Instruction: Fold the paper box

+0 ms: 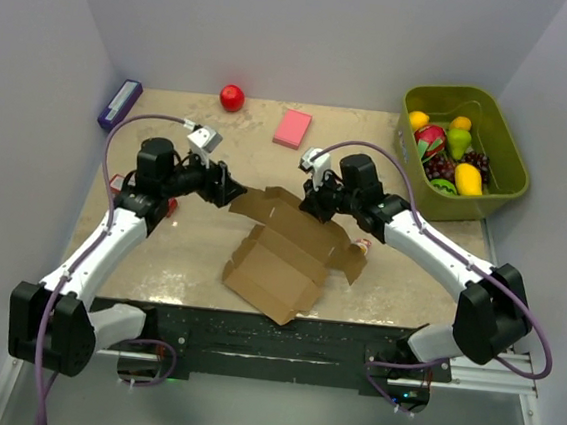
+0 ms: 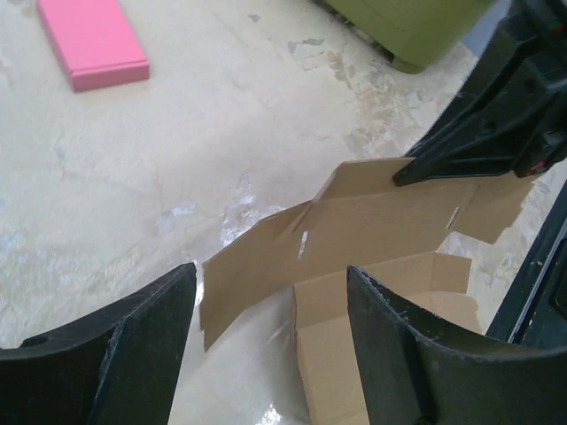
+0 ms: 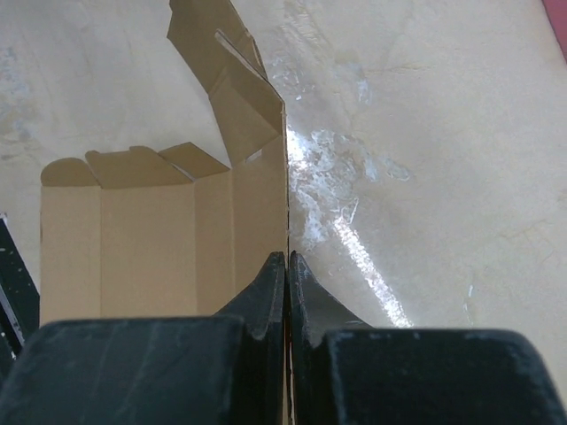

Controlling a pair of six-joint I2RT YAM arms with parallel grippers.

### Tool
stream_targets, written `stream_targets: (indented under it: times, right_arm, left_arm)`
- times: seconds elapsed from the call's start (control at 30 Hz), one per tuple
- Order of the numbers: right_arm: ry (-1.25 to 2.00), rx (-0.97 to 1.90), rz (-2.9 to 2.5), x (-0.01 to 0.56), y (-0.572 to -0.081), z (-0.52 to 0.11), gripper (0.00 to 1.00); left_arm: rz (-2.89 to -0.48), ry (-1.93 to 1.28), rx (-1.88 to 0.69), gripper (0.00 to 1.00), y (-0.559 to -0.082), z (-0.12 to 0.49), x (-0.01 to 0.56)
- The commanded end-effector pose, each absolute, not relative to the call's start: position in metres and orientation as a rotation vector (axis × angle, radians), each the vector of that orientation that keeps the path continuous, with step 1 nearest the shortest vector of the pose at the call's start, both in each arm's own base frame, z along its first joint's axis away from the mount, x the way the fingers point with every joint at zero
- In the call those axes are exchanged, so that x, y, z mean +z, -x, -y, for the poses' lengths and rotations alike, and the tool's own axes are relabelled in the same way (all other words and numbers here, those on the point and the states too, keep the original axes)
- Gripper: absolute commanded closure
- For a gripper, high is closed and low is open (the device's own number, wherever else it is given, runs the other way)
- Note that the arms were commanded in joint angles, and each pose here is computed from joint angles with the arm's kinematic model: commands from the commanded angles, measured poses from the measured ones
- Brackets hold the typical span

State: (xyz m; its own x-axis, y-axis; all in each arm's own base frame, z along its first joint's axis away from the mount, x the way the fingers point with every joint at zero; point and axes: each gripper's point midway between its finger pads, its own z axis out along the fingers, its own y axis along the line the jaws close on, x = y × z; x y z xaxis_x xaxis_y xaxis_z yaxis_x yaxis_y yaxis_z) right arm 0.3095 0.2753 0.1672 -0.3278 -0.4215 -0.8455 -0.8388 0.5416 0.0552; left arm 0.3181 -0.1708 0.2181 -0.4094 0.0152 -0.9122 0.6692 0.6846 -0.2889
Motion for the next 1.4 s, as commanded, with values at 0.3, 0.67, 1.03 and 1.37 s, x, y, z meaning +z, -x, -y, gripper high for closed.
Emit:
stream_targets:
  times: [0.3,0.67,1.03,1.37]
  right_arm:
    - [0.976,0.633,-1.846,0.198,-0.315,-0.286,1.0]
    - [0.979,0.627,-1.844,0.198,-0.315,-0.286,1.0]
    - [0.983,0.629,-1.849,0.195,-0.317,-0.288,1.0]
    - [0.978,0.623,-1.859,0.192,-0.318,-0.287,1.0]
  left_arm:
    - [-1.764,-0.819,-0.717,0.3,-0.333,0.249,0.23]
    - [-1.813,-0.883,-0.801,0.44,-0.321,0.276,0.204]
    - [-1.817,-0.88,-0.916,0.46,-0.313,0.301,0.194]
    - [-1.806,-0.807,-1.032,0.47,-0.313,0.321,0.196]
